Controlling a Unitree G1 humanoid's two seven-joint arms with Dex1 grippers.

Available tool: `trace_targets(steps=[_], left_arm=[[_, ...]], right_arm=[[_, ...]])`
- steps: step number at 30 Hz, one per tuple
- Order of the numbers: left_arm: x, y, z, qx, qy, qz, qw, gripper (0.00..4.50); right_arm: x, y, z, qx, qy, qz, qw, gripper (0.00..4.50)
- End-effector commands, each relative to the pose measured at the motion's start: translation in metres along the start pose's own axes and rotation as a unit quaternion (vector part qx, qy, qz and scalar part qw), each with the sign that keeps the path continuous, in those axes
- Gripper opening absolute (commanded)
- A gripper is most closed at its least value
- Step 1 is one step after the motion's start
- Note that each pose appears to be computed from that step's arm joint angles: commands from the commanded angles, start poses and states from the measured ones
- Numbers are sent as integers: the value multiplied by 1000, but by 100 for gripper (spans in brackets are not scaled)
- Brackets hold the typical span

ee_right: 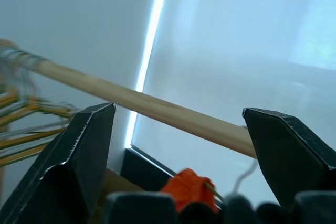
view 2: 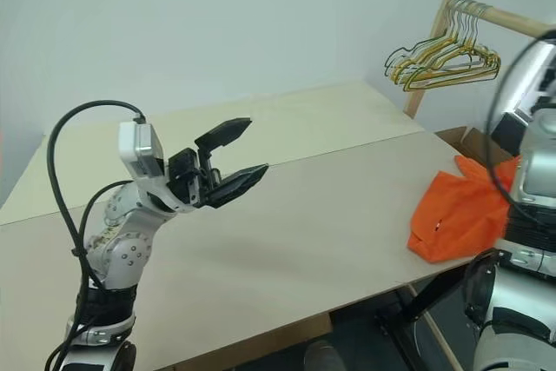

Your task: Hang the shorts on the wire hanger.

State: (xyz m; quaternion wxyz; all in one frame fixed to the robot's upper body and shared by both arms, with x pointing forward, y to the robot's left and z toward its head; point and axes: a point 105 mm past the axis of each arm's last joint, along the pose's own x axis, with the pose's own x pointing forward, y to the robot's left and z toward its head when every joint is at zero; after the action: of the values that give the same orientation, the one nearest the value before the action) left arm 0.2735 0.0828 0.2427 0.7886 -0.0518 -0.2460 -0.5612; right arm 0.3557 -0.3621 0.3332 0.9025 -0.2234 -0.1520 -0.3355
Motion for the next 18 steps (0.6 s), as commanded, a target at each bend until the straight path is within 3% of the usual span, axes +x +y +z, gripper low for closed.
trace_targets(steps=[1,5,9,14,18], left_arm=[[-9,9,11,37,-1,25,999,450],[-19,15,10,49,23,51,997,450],[-35,19,5,62,77,92,991,450],[-53,17,-1,82,126,141,978,450],[-73,13,-9,82,166,179,966,450]], right_arm=[[-13,37,30,-8,-73,98,993,445],[-36,87,32,-38,-95,231,968,445],[-74,134,22,-74,-98,375,919,445],[-91,149,12,-64,-78,455,885,445],[-113,158,0,-83,-63,553,826,445]])
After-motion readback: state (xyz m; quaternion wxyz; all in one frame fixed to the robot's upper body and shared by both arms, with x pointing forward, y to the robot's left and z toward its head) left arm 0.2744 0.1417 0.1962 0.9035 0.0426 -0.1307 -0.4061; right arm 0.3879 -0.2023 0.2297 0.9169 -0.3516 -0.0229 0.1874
